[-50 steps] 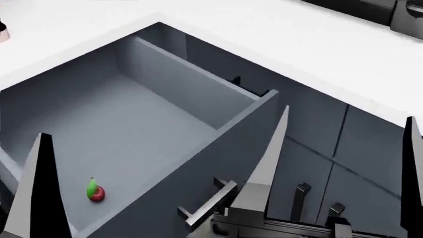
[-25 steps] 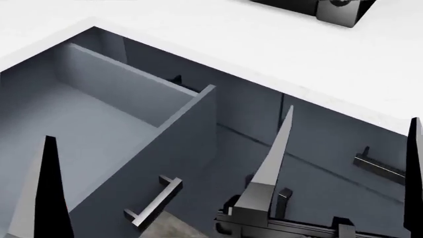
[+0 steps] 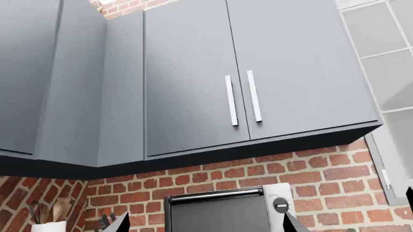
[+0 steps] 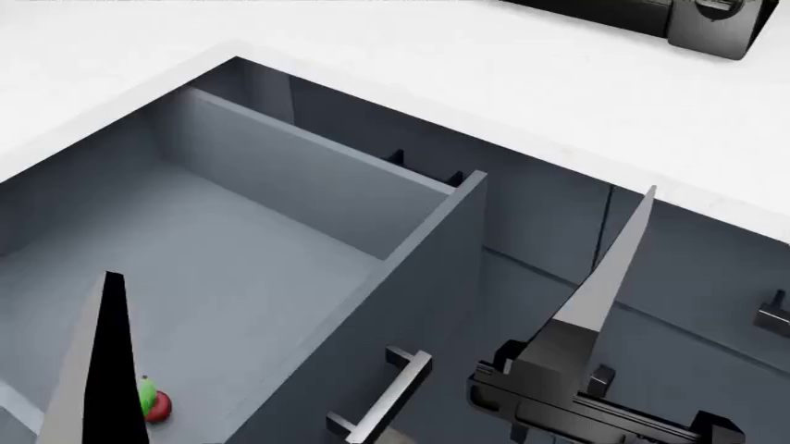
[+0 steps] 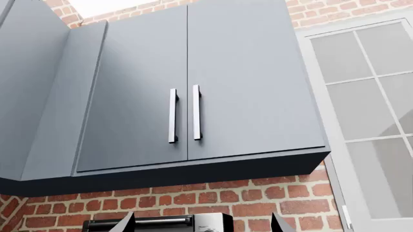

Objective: Close the right drawer.

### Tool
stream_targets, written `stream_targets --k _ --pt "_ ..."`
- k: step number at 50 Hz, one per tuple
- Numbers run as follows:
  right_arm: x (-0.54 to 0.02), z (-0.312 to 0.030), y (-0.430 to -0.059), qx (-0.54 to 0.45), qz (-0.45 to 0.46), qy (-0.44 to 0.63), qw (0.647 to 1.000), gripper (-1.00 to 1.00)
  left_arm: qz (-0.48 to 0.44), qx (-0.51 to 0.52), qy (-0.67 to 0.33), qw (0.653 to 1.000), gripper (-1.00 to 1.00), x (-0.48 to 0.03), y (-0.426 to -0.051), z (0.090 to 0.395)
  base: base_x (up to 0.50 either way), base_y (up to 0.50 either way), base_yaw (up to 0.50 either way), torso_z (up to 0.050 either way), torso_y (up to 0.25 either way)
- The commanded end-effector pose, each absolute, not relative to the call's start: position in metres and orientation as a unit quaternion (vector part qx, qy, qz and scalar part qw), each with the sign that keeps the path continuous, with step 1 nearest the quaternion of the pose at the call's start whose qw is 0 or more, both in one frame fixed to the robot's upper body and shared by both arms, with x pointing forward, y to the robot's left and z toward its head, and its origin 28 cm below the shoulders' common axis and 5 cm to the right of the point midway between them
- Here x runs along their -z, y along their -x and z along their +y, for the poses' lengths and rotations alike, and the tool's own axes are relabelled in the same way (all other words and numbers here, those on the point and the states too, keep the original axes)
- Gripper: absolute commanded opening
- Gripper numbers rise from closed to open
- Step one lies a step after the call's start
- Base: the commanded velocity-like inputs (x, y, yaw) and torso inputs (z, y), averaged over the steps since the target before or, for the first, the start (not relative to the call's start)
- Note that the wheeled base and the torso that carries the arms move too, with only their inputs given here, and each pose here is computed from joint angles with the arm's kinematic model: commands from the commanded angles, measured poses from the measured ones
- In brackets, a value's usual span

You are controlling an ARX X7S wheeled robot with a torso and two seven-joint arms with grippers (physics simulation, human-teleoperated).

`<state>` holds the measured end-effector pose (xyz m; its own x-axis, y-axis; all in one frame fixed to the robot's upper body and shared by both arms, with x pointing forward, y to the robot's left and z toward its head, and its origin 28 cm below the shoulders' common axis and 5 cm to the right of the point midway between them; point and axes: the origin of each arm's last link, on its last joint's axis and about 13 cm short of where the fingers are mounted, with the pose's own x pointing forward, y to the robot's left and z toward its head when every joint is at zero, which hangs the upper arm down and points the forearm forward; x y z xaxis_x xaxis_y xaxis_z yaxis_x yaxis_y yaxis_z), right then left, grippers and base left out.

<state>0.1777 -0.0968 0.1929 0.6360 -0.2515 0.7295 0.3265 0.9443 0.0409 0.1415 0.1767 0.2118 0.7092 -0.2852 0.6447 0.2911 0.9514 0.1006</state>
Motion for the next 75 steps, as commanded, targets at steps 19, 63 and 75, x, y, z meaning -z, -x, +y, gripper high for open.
stream_targets --k 19,63,75 --pt "-0.195 -0.095 -0.177 0.161 -0.403 0.047 0.900 1.00 -0.345 0.158 0.003 0.925 1.00 -0.210 -0.142 0.176 0.50 0.13 0.00 0.000 0.000" --pt "-0.193 -0.096 -0.178 0.151 -0.403 0.051 0.901 1.00 -0.356 0.196 -0.021 0.913 1.00 -0.213 -0.142 0.170 0.12 -0.15 0.00 0.000 0.001" --pt "-0.192 -0.096 -0.178 0.155 -0.409 0.048 0.898 1.00 -0.351 0.197 -0.017 0.915 1.00 -0.209 -0.141 0.169 0.41 -0.33 0.00 0.000 0.000"
